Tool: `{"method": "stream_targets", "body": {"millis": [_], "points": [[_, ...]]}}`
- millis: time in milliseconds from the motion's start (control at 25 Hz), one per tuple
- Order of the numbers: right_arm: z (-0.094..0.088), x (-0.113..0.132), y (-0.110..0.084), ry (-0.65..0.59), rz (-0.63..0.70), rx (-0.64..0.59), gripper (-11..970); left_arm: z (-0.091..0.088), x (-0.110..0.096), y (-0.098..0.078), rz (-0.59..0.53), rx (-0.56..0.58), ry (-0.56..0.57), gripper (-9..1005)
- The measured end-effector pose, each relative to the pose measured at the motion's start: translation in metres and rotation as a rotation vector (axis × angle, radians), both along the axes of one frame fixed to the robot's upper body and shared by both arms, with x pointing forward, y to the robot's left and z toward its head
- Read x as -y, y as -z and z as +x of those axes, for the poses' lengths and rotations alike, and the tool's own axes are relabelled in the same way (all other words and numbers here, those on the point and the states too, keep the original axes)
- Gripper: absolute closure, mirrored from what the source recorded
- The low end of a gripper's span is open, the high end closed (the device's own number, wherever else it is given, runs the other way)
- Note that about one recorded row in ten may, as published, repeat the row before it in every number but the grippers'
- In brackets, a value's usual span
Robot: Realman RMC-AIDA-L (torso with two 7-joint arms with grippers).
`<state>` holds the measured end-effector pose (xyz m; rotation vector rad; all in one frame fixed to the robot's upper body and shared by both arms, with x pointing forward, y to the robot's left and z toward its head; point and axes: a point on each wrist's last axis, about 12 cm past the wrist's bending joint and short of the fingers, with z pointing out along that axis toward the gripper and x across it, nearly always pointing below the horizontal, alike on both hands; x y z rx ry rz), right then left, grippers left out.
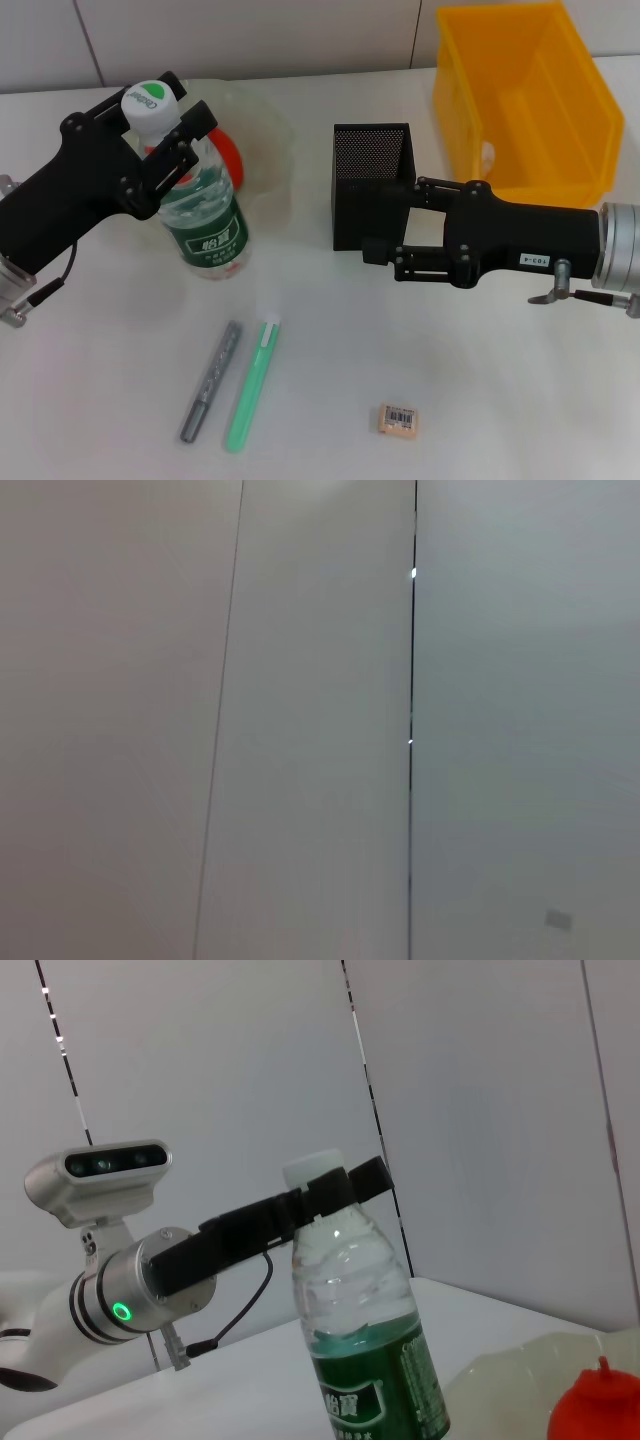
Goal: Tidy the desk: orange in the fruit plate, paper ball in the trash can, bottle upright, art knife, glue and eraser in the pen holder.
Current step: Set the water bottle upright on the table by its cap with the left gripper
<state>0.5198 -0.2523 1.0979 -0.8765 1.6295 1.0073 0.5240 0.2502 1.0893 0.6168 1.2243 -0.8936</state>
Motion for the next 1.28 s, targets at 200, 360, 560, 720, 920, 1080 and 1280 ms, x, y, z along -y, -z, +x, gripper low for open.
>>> {"method": "stream_targets", "body": {"millis": [200,360,560,720,920,1080,1280], "points": [[0.0,0.0,0.0,0.001,0.001,-0.002,192,0.001,-0.002,0.004,0.031,0.0,-0.033,564],[0.0,0.0,0.001,0.004,0.0,-0.003,192,0.002,-0.005,0.006,0.057,0.003,-0.056,564],[0.0,0.001,0.003,0.014,-0.001,-0.014,192,0.0,-0.009,0.011,0.078,-0.006,-0.084,564],[0.001,-0.001,0.004,0.011,0.002,-0.021,192,-0.003,-0.013,0.013,0.088,-0.002,-0.105,565],[0.002,-0.001,0.004,0.012,0.001,-0.02,192,-0.005,-0.019,0.017,0.1,-0.007,-0.145,564],[0.002,-0.001,0.004,0.011,0.001,-0.019,192,-0.005,-0.02,0.019,0.102,-0.016,-0.165,564],[0.003,-0.002,0.004,0.013,0.001,-0.018,192,-0.005,-0.021,0.024,0.124,-0.025,-0.192,565]]}}
